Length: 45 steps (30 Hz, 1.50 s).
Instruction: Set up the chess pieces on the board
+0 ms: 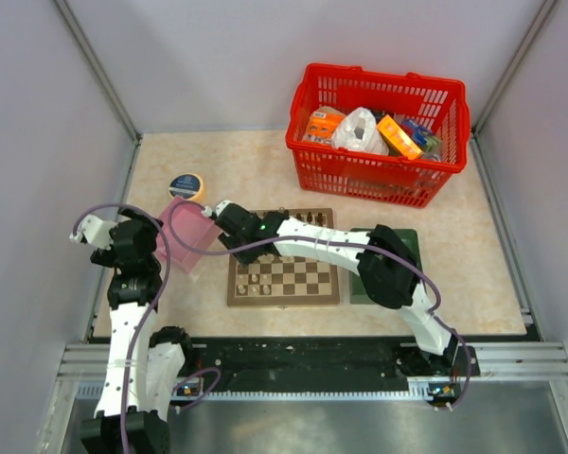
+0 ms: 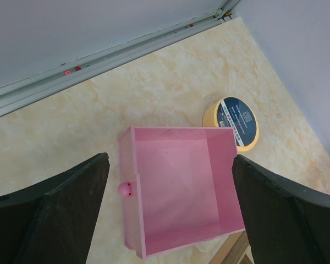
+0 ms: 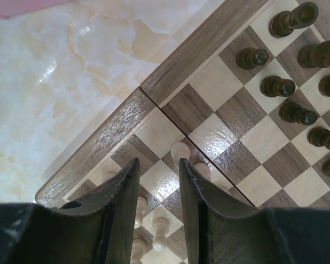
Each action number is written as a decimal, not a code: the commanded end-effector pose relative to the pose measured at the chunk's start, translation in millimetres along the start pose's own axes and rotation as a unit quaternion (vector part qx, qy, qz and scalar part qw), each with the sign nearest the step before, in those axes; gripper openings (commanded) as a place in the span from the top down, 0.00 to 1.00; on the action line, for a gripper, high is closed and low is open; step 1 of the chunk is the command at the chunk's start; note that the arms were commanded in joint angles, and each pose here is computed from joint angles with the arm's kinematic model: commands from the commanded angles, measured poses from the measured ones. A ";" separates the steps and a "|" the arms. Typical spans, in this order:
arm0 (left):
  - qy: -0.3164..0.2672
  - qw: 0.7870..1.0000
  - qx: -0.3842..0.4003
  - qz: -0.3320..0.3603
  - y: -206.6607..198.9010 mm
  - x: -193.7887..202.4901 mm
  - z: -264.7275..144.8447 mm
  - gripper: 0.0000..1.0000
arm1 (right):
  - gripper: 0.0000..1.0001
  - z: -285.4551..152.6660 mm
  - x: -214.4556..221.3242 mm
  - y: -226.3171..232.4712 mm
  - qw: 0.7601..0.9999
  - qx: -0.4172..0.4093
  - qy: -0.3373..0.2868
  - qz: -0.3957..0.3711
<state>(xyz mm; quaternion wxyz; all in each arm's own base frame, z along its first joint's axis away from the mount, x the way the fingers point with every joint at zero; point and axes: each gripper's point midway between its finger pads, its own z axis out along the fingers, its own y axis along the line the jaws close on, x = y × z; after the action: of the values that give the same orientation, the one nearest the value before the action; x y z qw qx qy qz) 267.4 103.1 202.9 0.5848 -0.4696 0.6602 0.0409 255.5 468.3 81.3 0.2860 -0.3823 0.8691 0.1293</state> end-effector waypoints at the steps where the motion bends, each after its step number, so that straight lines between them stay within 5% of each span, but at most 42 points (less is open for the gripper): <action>1: -0.018 1.000 0.002 -0.002 -0.5 -8.5 0.7 0.01 | 0.65 -7.1 -23.1 -1.3 1.000 0.010 -0.025 -0.008; 24: -0.018 1.000 0.001 -0.002 -0.4 -8.6 0.8 0.01 | 0.69 6.3 -11.9 -8.1 1.000 0.018 -0.009 0.004; 45: -0.019 1.000 0.002 -0.003 -1.1 -10.7 0.1 0.01 | 0.88 -3.0 -17.1 -5.1 1.000 0.007 -0.015 0.005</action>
<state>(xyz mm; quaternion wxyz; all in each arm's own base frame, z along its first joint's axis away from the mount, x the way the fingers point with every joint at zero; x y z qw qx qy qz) 266.7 104.4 202.8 0.5847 -0.4708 0.6592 0.0434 261.0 465.5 70.9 0.2824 -0.3828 0.8727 0.1096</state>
